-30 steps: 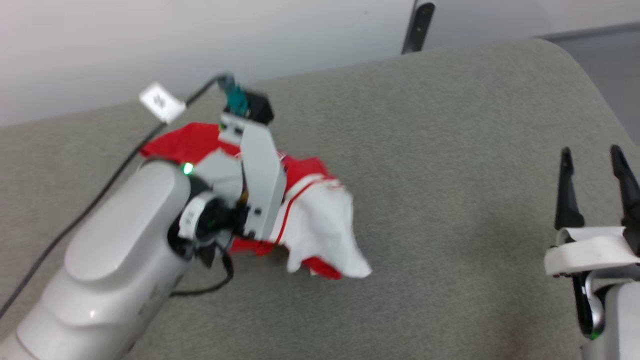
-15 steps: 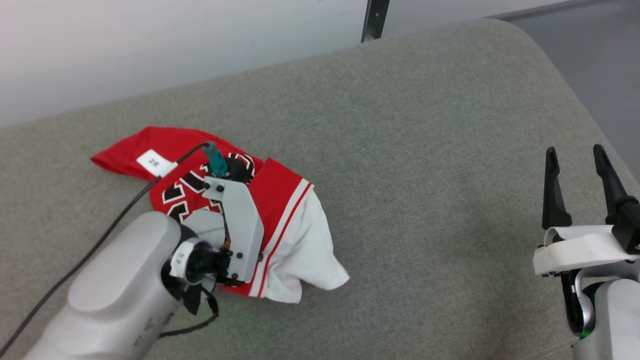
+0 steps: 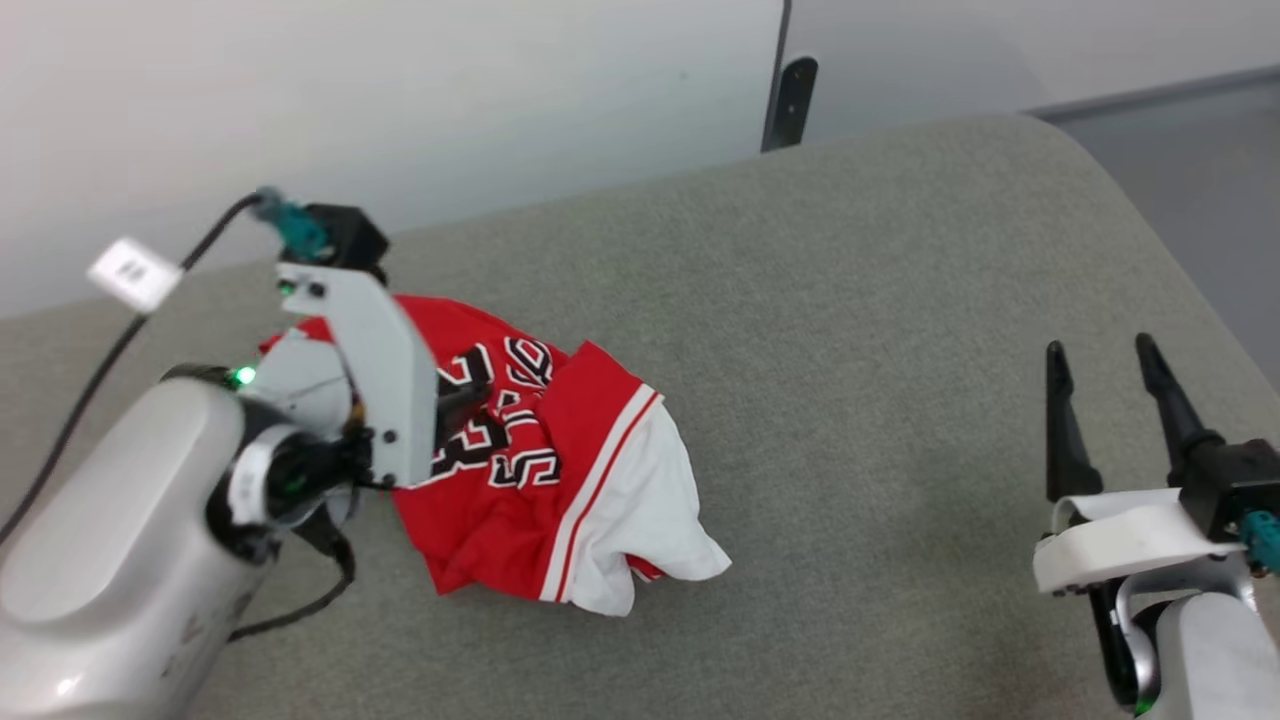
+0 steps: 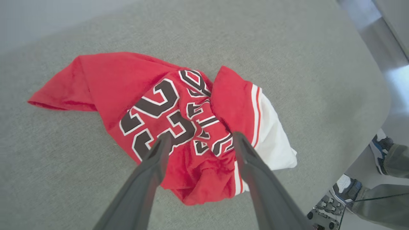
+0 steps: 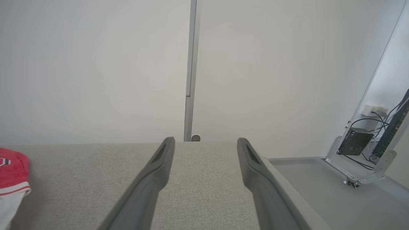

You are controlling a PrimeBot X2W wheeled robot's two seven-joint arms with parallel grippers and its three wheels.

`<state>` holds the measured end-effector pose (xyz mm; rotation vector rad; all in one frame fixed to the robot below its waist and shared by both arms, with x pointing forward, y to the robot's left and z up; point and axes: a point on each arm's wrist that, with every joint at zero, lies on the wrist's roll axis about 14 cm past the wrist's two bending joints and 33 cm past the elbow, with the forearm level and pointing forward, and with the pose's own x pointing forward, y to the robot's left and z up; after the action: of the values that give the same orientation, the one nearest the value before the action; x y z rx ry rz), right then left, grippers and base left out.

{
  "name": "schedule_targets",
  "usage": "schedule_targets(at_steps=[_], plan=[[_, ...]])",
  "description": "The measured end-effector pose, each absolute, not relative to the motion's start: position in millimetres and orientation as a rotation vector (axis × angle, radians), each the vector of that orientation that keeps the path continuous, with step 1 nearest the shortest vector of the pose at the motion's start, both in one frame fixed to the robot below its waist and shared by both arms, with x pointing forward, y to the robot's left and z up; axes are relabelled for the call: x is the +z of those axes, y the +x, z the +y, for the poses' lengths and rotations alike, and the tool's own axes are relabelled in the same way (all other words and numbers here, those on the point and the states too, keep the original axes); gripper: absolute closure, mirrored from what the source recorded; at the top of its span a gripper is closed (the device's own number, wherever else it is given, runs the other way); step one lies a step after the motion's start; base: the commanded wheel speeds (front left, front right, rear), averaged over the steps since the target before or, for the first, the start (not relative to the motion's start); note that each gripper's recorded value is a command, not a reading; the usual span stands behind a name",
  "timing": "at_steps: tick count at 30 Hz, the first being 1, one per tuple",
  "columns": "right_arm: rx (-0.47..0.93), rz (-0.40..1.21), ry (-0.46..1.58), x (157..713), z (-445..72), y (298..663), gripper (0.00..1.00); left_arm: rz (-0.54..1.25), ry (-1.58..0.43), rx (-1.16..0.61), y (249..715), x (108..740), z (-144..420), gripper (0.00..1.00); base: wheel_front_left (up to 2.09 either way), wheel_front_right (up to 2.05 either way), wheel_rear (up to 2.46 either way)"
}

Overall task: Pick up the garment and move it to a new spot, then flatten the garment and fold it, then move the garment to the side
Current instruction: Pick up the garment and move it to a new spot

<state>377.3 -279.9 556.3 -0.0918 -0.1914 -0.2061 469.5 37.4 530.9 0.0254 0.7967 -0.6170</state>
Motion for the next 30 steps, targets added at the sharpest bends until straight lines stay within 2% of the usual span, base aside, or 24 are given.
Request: schedule_targets(at_steps=[4, 9, 17, 24, 30], plan=[[-0.168, -0.210, -0.069, 560.7, -266.4, 376.7, 0.00, 0.650, 0.007, -0.590, 471.1, 546.0, 56.3, 0.00, 0.00, 0.00, 0.00], [-0.120, -0.236, -0.015, 566.0, -248.6, 372.4, 0.00, 0.363, 0.054, -0.579, 470.7, 581.3, 80.2, 0.00, 0.00, 0.00, 0.00], [-0.038, -0.262, 0.005, 572.3, -220.2, 366.8, 0.00, 0.049, 0.043, -0.438, 454.0, 603.7, 128.9, 0.00, 0.00, 0.00, 0.00], [0.021, -0.250, -0.015, 567.0, -199.0, 361.1, 0.00, -0.063, -0.044, -0.278, 428.9, 588.1, 165.2, 0.00, 0.00, 0.00, 0.00], [0.047, -0.223, -0.012, 556.8, -189.3, 355.5, 0.00, -0.078, -0.109, -0.177, 406.0, 560.9, 186.0, 0.00, 0.00, 0.00, 0.00]])
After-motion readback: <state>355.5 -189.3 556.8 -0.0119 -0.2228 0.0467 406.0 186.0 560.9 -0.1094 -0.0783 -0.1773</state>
